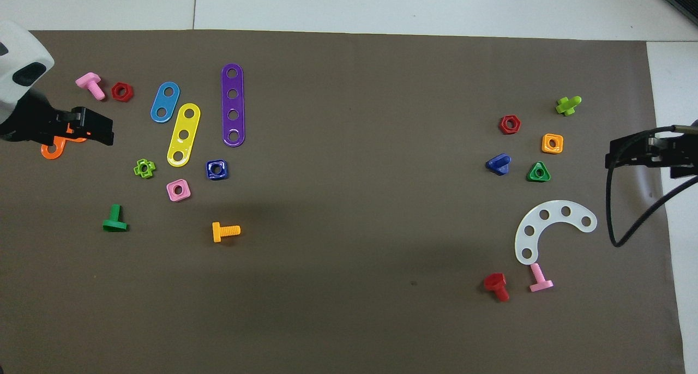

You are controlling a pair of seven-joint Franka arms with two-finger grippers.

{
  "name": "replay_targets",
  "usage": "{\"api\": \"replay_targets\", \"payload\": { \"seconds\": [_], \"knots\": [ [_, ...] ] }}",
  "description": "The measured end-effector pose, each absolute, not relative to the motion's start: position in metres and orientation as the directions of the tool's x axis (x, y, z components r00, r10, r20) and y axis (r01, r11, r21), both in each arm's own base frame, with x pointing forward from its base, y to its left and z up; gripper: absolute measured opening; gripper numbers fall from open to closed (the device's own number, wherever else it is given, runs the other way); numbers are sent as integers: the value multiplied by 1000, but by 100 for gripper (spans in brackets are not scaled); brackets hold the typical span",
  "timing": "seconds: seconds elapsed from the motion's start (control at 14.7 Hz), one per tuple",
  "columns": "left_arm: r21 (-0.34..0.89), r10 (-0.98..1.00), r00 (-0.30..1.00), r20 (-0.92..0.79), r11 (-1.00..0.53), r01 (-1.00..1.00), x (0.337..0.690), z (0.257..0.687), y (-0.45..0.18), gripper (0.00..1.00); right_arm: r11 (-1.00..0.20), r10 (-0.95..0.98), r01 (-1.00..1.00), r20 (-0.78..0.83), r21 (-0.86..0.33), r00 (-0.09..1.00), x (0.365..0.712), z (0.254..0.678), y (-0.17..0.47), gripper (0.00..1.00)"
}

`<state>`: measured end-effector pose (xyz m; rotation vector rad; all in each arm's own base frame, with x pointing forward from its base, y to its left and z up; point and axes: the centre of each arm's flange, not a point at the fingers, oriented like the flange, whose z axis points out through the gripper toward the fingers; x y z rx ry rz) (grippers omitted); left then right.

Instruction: Unscrew and place screws in storage area

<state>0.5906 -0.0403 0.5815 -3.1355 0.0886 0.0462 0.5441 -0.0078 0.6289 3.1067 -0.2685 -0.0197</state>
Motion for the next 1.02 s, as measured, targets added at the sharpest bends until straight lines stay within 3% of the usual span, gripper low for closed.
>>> {"api": "replay_targets", "payload": {
  "seconds": [1.02],
  "knots": [
    [-8,-39,998,-58,-999,-40,578,573,-31,100,-985,-168,-168,-14,27,986,545,634,-6,100]
  ]
}}
